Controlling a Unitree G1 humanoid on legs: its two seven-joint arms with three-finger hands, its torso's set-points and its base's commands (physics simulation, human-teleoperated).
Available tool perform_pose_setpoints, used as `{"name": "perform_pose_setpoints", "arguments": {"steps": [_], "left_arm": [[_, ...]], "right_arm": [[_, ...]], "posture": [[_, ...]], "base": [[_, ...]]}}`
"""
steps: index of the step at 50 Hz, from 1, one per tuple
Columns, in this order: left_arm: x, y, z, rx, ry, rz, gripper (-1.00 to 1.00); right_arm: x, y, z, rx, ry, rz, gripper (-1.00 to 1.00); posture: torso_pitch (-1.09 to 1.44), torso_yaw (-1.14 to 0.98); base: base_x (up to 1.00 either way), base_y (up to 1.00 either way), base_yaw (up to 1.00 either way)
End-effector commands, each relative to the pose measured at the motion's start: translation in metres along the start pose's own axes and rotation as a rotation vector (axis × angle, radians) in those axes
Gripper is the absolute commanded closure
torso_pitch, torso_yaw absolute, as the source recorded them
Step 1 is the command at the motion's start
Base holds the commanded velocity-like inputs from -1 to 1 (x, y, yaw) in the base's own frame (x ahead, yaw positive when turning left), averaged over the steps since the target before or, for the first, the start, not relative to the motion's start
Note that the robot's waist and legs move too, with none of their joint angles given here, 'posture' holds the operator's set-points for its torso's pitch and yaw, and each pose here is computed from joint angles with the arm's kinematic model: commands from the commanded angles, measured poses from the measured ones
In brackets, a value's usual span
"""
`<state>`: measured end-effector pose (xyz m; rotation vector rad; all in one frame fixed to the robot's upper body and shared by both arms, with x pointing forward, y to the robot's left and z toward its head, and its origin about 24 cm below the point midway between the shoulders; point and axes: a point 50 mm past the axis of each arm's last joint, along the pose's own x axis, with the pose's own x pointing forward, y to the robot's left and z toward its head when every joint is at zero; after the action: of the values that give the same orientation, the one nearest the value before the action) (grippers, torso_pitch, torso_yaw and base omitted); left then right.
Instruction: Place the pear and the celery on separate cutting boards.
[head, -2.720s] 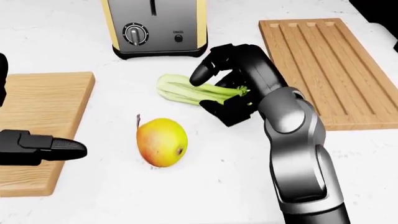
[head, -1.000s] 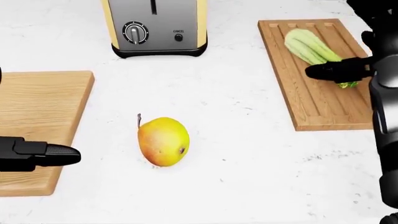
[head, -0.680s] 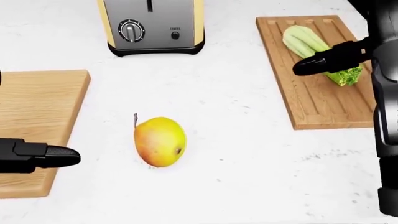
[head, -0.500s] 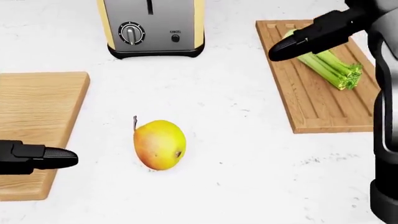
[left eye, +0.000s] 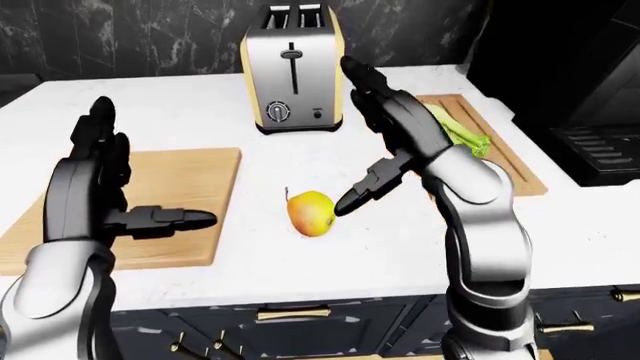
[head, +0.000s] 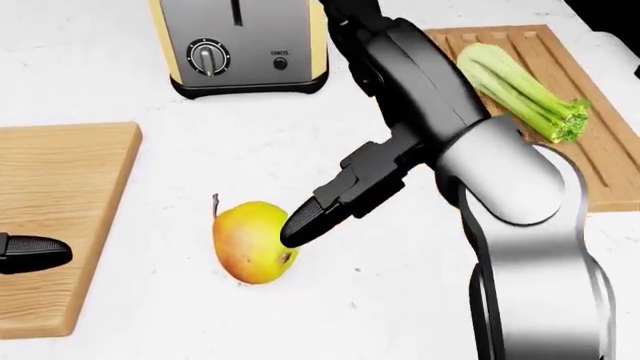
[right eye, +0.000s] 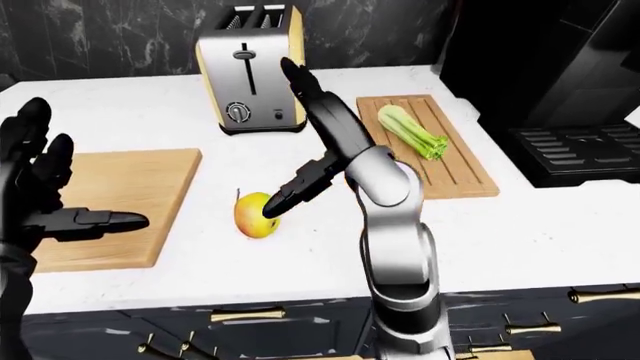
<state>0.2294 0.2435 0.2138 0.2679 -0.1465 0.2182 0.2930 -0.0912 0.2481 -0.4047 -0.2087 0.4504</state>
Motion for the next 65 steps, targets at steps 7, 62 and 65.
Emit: {"name": "perform_pose_setpoints", "arguments": {"steps": [7, 62, 65], "left_arm": [[-0.003, 0.003, 0.010, 0.025, -0.072, 0.021, -1.00], [-0.007, 0.004, 0.006, 0.029, -0.055, 0.026, -1.00], [-0.006, 0.004, 0.007, 0.031, -0.056, 0.027, -1.00]], "right_arm": [[-0.010, 0.018, 0.011, -0.026, -0.060, 0.038, -1.00], [0.006, 0.068, -0.039, -0.027, 0.020, 0.163, -0.22], [0.004, 0.069, -0.040, -0.026, 0.023, 0.167, -0.19]], "posture": [[0.00, 0.00], [0.00, 0.00], [0.00, 0.00]], "base": [[0.00, 0.00, 0.00], [0.00, 0.00, 0.00], [0.00, 0.00, 0.00]]}}
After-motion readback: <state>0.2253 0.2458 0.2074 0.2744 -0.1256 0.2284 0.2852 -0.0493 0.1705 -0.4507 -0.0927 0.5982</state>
